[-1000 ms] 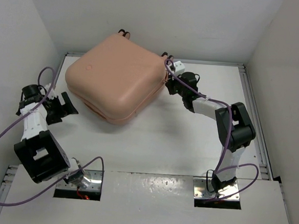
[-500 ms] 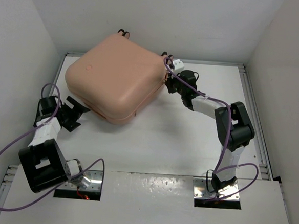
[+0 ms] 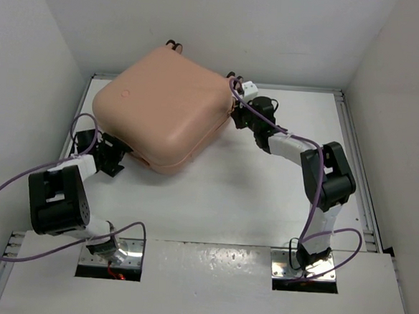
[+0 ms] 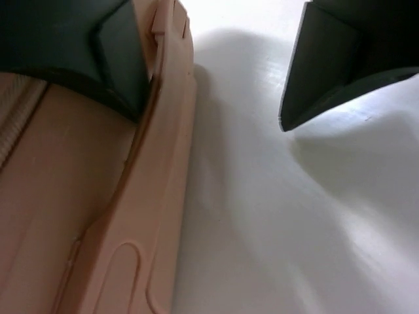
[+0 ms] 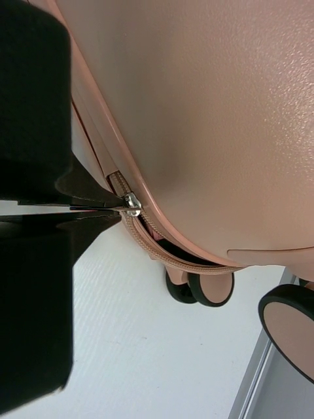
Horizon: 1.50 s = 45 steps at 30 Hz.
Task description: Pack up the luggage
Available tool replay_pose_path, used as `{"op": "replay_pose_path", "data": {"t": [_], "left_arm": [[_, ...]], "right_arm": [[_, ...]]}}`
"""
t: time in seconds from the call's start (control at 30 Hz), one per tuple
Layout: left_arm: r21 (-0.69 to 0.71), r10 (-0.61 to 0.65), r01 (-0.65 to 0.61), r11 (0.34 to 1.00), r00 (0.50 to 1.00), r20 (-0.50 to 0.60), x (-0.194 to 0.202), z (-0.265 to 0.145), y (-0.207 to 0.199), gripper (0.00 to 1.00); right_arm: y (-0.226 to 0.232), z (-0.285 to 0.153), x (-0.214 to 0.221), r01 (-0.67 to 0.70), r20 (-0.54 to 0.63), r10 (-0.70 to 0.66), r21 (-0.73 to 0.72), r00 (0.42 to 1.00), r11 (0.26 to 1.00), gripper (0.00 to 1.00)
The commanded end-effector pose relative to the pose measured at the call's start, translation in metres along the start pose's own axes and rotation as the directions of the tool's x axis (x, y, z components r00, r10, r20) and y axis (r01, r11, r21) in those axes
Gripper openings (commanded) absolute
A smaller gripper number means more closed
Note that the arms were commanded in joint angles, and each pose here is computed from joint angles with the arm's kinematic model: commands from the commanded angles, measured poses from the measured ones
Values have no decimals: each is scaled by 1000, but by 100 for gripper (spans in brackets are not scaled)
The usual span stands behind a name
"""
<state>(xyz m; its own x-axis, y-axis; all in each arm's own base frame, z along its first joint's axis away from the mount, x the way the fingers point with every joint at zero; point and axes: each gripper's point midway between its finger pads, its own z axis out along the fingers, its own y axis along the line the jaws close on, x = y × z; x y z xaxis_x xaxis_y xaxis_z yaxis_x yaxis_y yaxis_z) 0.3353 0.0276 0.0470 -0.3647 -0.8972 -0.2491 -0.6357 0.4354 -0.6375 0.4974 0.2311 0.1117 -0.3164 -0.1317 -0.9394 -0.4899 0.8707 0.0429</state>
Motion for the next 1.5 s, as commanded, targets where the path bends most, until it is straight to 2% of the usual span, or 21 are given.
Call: {"op": "replay_pose_path", "data": {"t": [0.0, 0.13, 0.2, 0.23, 0.27, 0.37, 0.5, 0.6, 0.7, 0.83, 1.1, 1.23, 1.3, 1.37, 1.47], "left_arm": [[112, 3, -4, 994, 1000, 13, 1, 10, -41, 80], [82, 32, -32, 996, 999, -8, 3, 17, -40, 56], [63, 91, -89, 994, 995, -32, 2, 19, -40, 35], [52, 99, -98, 994, 995, -26, -5, 17, -39, 28], [46, 111, -109, 993, 993, -37, -7, 16, -36, 14], [-7, 158, -158, 987, 987, -44, -24, 10, -22, 0], [-90, 259, -267, 960, 962, -87, -48, -6, 4, 0], [-116, 286, -300, 947, 950, -121, -58, -11, 19, 0], [-162, 292, -305, 938, 951, -100, -79, -19, 32, 0], [-186, 322, -323, 928, 946, -36, -112, -25, 30, 0], [-310, 393, -378, 872, 919, -14, -148, -20, 40, 0], [-280, 370, -355, 892, 929, 0, -150, -19, 35, 0], [-275, 299, -286, 918, 954, 6, -149, -18, 46, 0], [-185, 221, -216, 959, 975, 5, -142, -14, 44, 0], [-135, 197, -199, 971, 980, -29, -130, -6, 42, 0]], "right_arm": [[2, 7, -36, -4, 102, 4, -4, 995, 1000, 0], [1, 5, -34, 4, 94, -4, -2, 996, 1000, 0], [-7, 2, -34, 11, 93, -12, 12, 996, 1000, 0], [-7, 0, -31, 13, 85, -14, 14, 996, 1000, 0], [-12, -1, -31, 20, 85, -22, 25, 996, 1000, 0], [-24, -7, -28, 22, 81, -26, 47, 996, 999, 0], [-42, -18, -29, 22, 88, -29, 80, 996, 997, 0], [-49, -23, -26, 18, 84, -25, 90, 996, 996, 0], [-55, -27, -23, 15, 83, -23, 92, 996, 996, 0], [-60, -26, -24, 15, 88, -24, 103, 996, 995, 0], [-92, -9, -26, -3, 97, -13, 159, 995, 987, 0], [-112, -6, -35, -56, 127, 31, 199, 991, 978, 0], [-123, -9, -33, -135, 146, 104, 223, 984, 965, 0], [-128, -10, -29, -219, 168, 183, 230, 969, 948, 0], [-130, -9, -25, -257, 175, 220, 233, 960, 938, 0]]}}
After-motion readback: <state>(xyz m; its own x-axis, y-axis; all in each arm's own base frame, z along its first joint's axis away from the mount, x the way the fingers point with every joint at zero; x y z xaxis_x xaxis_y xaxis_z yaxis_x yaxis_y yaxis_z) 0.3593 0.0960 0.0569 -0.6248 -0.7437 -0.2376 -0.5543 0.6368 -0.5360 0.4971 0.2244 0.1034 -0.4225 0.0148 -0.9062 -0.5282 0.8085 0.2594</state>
